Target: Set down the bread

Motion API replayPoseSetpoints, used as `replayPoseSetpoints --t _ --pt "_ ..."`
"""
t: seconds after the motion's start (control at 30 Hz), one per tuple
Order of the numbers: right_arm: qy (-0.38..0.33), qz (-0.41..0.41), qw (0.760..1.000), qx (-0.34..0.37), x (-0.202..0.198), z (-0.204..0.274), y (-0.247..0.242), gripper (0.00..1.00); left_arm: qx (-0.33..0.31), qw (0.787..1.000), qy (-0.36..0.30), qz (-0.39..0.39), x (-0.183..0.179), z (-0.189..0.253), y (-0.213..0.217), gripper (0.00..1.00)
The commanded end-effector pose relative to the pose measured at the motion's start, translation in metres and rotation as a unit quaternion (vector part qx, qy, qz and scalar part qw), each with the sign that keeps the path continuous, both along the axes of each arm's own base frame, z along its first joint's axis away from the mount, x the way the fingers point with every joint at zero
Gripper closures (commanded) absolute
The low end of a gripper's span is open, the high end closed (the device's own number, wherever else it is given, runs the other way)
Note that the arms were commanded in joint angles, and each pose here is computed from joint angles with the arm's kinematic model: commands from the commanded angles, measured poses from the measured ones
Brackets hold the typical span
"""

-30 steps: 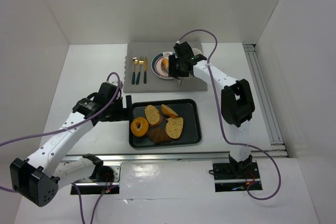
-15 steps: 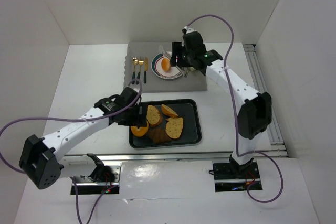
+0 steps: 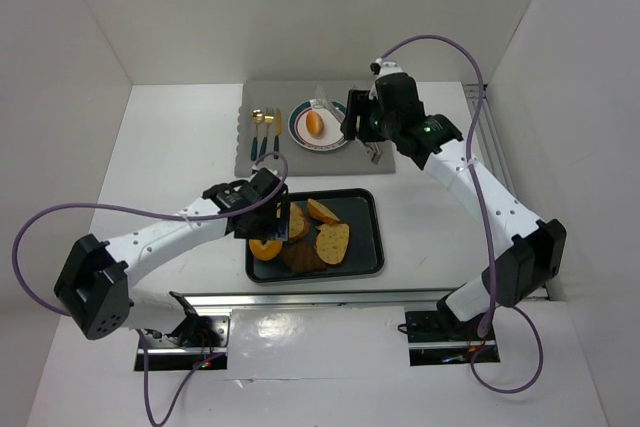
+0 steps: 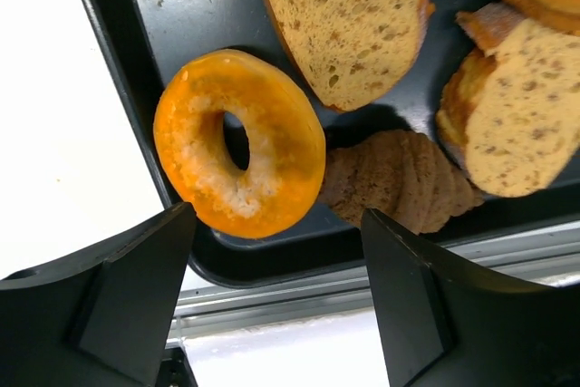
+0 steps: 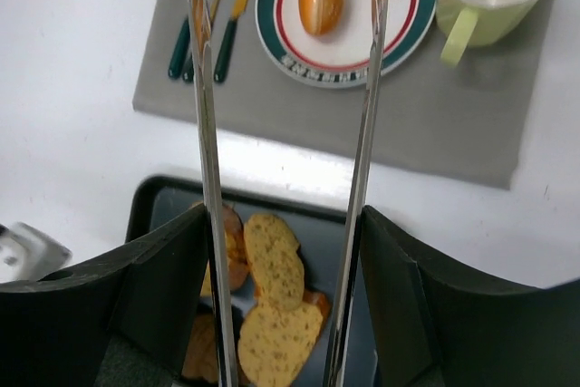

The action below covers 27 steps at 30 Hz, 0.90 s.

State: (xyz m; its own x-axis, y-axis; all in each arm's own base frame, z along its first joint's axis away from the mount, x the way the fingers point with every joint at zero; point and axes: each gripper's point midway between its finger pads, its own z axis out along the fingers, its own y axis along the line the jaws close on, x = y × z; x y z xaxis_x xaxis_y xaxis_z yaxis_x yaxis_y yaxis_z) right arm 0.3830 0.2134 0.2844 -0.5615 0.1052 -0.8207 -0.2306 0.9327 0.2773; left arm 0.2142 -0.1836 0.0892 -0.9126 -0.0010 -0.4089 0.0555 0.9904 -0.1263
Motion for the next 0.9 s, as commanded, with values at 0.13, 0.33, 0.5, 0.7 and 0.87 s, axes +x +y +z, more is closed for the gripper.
replayPoseSetpoints --t 0.13,0.33,0.5,0.7,0.87 --pt "0.109 0.073 0.991 -0.031 -0.089 -0.039 -0.006 0.29 -0.020 0.998 -0.049 0.045 0.015 0.045 0.015 0.12" --pt "0.204 0.192 0.960 0.003 -0.184 -0.056 0.003 0.31 -0.056 0.991 -0.076 0.095 0.046 0.068 0.048 0.12" --pt "0.229 0.254 0.939 0.034 -0.224 -0.060 0.039 0.31 -0.049 0.990 -0.086 0.105 0.061 0.073 0.054 0.10" --pt "0.270 0.277 0.922 0.028 -0.235 -0.093 0.073 0.31 -0.058 0.986 -0.100 0.121 0.070 0.082 0.070 0.10" --pt "0.279 0.311 0.908 0.030 -0.247 -0.106 0.101 0.31 -0.056 0.985 -0.100 0.125 0.069 0.081 0.083 0.09"
